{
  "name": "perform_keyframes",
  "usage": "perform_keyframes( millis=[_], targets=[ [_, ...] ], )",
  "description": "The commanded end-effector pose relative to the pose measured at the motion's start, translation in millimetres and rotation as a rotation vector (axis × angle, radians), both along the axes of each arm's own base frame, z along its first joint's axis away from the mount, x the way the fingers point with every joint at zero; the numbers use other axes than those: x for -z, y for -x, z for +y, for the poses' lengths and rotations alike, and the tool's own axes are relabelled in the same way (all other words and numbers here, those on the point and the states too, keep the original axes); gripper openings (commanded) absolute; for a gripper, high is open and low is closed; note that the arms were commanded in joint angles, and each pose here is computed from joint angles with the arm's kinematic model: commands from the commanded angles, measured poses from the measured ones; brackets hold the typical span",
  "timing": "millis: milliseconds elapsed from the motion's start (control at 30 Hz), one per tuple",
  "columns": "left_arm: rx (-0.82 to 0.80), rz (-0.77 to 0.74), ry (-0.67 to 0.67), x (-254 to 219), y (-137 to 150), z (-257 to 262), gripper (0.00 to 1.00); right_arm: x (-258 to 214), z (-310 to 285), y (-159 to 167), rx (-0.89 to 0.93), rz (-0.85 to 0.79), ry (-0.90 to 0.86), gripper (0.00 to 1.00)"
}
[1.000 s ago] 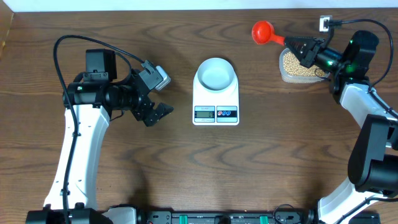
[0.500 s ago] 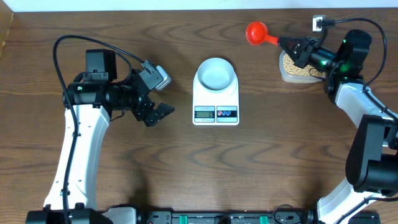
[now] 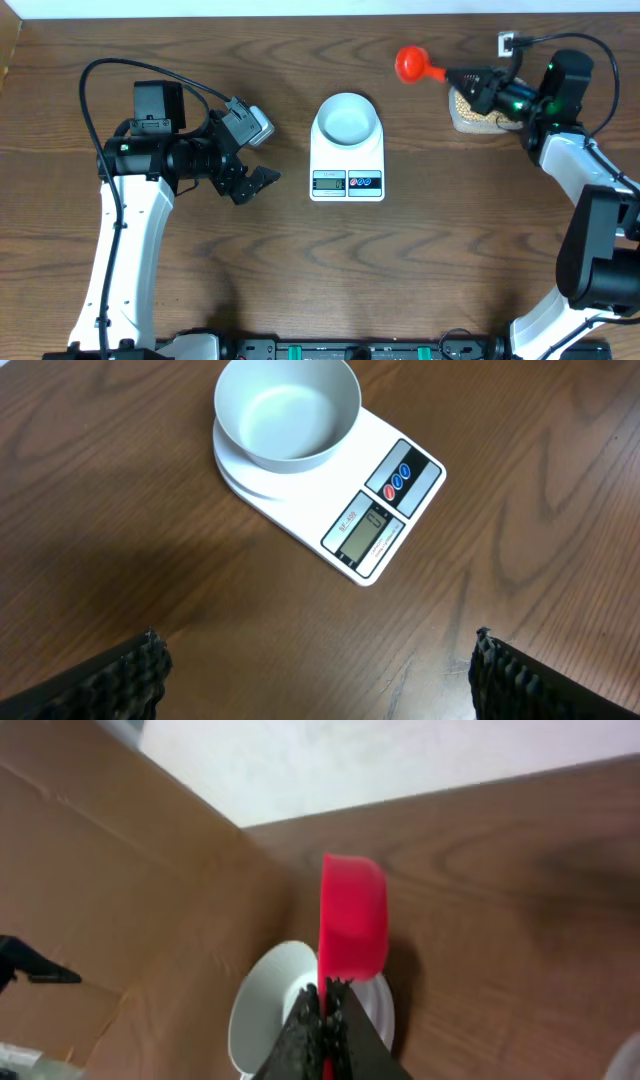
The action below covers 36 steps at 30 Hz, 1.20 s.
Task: Scoop item into bowl and weigh 50g on scale
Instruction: 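Move the red scoop with the right gripper over the soybean tub, then lower the red scoop into the soybeans and scoop with the right gripper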
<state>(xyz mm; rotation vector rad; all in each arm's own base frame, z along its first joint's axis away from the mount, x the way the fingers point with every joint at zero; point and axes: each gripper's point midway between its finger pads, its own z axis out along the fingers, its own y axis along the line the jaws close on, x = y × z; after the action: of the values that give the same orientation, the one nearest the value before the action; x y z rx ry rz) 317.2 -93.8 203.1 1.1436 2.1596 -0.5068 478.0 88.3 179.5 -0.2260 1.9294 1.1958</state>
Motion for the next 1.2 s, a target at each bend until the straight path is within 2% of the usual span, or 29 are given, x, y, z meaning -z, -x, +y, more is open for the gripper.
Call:
perform_keyframes(
  millis=[0, 100, 367, 533, 633, 900, 1167],
  targets=[
    [0.017, -0.037, 0.003, -10, -1, -1, 0.98, -10, -1, 7, -0.009, -0.075, 0.092, 0.01],
    [0.017, -0.036, 0.003, -10, -1, -1, 0.98, -22, -7, 12, 0.032, -0.093, 0.158, 0.01],
    [0.017, -0.036, 0.003, -10, -1, -1, 0.98, -62, -67, 67, 0.344, -0.056, 0.617, 0.01],
    [0.017, -0.037, 0.003, -10, -1, -1, 0.98, -75, -84, 85, 0.438, -0.040, 0.691, 0.01],
    [0.017, -0.036, 0.003, -10, -1, -1, 0.98, -61, -103, 91, 0.507, 0.041, 0.770, 0.01],
    [0.017, -0.036, 0.003, -10, -1, -1, 0.98, -44, -113, 83, 0.598, 0.097, 0.899, 0.01],
    [0.017, -0.036, 0.003, -10, -1, -1, 0.98, -21, -93, 76, 0.551, 0.138, 0.932, 0.01]
  ],
)
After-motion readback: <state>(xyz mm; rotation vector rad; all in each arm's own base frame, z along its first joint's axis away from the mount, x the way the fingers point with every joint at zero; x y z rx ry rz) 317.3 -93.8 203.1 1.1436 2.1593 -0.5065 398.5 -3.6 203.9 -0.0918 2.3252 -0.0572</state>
